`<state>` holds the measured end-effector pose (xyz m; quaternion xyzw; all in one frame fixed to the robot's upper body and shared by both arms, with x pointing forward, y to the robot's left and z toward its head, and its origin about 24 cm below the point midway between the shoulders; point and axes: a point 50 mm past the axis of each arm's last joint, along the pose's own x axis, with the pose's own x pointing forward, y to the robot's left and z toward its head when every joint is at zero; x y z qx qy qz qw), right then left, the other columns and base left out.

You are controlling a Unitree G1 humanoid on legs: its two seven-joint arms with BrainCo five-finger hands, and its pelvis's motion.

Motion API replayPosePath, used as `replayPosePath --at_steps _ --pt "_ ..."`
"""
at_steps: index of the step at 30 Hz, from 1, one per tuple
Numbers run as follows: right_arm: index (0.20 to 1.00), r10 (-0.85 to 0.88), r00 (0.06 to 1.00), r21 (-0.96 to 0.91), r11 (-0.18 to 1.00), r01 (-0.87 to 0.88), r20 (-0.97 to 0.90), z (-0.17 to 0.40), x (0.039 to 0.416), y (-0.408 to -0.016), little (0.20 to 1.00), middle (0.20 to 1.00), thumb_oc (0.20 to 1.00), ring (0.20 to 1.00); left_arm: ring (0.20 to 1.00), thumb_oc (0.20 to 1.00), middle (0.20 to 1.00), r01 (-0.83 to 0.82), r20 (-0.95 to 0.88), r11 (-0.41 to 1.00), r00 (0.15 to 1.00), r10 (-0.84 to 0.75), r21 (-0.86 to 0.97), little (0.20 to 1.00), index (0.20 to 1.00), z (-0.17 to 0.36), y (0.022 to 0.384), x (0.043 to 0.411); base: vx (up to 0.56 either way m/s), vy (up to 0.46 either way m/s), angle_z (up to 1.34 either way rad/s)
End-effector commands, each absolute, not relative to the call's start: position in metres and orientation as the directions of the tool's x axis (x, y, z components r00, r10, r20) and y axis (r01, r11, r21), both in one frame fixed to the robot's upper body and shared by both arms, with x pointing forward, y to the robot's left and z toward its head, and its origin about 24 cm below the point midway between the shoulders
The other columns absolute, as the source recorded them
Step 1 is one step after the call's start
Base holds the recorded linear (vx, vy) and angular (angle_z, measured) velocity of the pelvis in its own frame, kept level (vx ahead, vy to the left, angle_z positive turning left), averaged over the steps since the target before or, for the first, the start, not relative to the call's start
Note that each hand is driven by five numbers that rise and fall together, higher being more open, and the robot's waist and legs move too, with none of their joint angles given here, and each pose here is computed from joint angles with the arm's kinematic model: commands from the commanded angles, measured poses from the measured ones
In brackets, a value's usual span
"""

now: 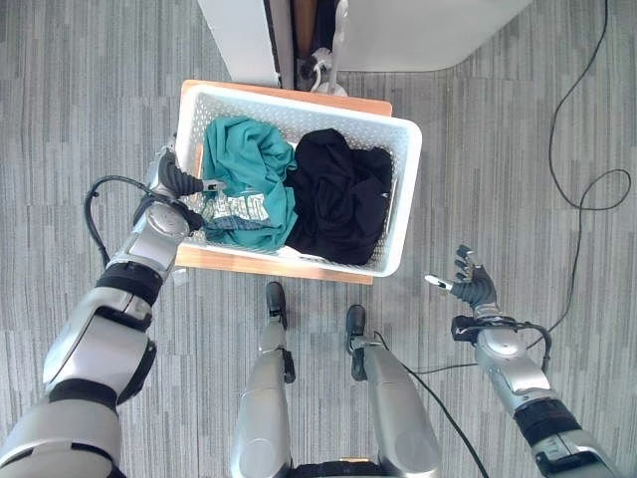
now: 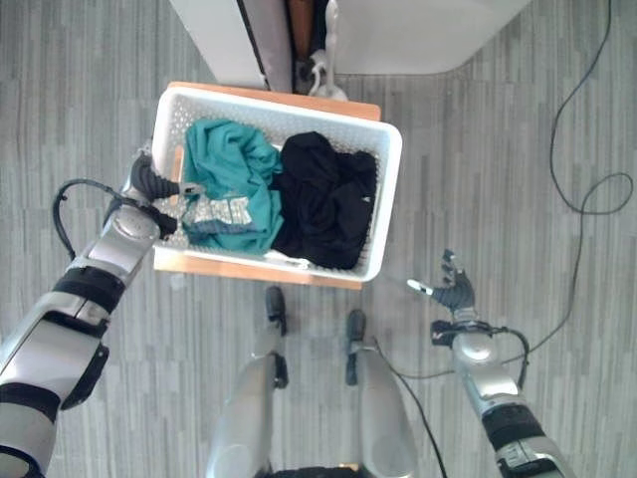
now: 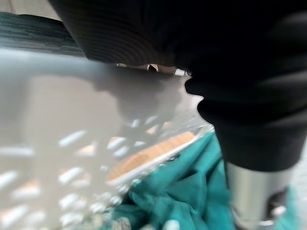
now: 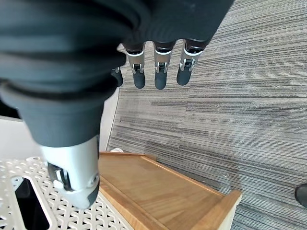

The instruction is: Grab the laundry basket,head to the washer,open it,put in the laundry and shut it.

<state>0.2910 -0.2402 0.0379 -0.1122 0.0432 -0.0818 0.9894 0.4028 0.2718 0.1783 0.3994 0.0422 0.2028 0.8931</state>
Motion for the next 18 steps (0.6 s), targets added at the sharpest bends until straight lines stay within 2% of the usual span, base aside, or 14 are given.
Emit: replayPosePath --at_steps 1,12,18 --pt "1.000 -0.178 0.983 -0.198 0.963 0.184 0.044 0.059 0.291 -0.248 1.000 1.000 1.000 1.000 1.000 1.000 1.000 -0.367 0.110 0.618 0.904 0.412 0.696 1.000 1.000 0.197 0.270 0.408 0.01 -0.003 -0.11" --pt "1.000 -0.103 0.978 -0.009 0.994 0.107 0.183 0.094 0.303 -0.222 1.000 1.000 1.000 1.000 1.000 1.000 1.000 -0.357 0.049 0.637 0.893 0.448 0.684 1.000 1.000 0.188 0.269 0.409 0.01 0.002 -0.02" --pt "1.000 -0.099 0.975 -0.181 0.974 0.136 0.201 0.110 0.334 -0.205 1.000 1.000 1.000 1.000 1.000 1.000 1.000 -0.331 0.061 0.656 0.915 0.398 0.679 1.000 1.000 0.187 0.247 0.415 0.00 0.000 0.00"
